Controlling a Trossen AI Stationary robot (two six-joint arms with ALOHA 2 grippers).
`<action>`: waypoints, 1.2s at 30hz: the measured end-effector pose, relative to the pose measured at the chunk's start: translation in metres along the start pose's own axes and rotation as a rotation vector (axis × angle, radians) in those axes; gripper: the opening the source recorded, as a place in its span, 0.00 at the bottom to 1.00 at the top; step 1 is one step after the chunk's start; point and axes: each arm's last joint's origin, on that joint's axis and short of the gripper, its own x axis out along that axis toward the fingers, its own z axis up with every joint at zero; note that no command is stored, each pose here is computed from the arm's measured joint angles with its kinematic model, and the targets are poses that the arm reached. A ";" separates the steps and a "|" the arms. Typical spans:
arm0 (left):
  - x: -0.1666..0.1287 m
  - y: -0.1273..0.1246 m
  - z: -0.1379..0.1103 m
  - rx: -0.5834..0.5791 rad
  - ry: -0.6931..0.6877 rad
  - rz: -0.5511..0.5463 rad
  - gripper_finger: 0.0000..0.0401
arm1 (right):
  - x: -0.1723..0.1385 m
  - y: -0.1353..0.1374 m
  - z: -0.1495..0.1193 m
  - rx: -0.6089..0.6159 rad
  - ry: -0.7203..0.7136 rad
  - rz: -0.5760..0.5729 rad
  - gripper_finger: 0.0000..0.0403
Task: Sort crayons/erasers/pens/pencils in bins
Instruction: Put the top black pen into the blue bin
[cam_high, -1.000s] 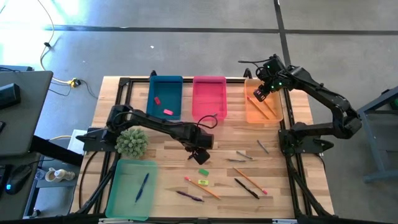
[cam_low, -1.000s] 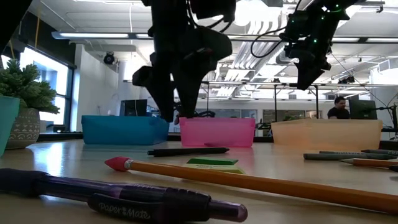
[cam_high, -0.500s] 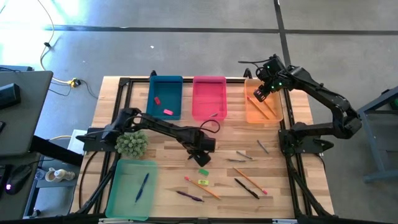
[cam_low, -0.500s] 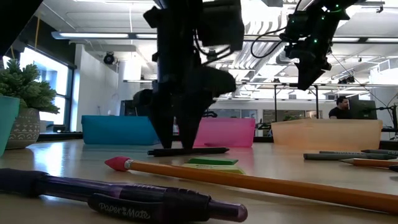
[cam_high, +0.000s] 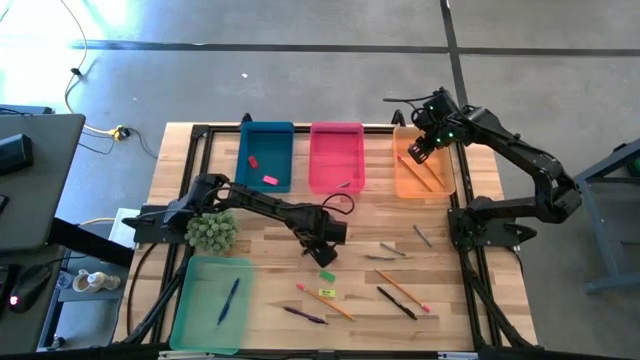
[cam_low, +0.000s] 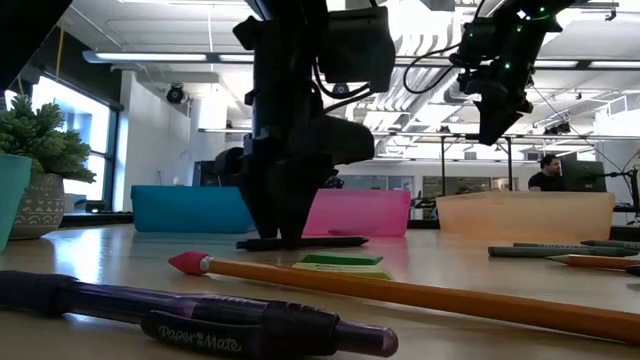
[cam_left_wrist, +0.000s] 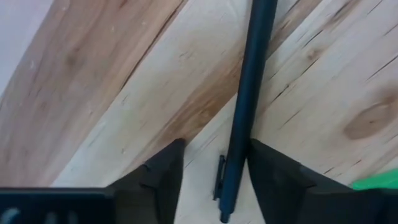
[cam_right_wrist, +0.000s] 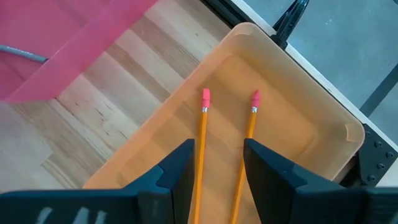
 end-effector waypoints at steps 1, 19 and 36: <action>0.000 0.000 0.000 0.008 -0.002 0.002 0.35 | 0.000 0.000 0.000 0.000 0.000 0.000 0.32; 0.001 -0.010 -0.010 0.111 -0.023 0.022 0.04 | -0.021 0.002 -0.014 0.000 -0.013 0.014 0.32; -0.053 -0.018 -0.034 0.105 -0.093 -0.073 0.03 | -0.032 0.004 -0.023 0.000 -0.020 0.052 0.32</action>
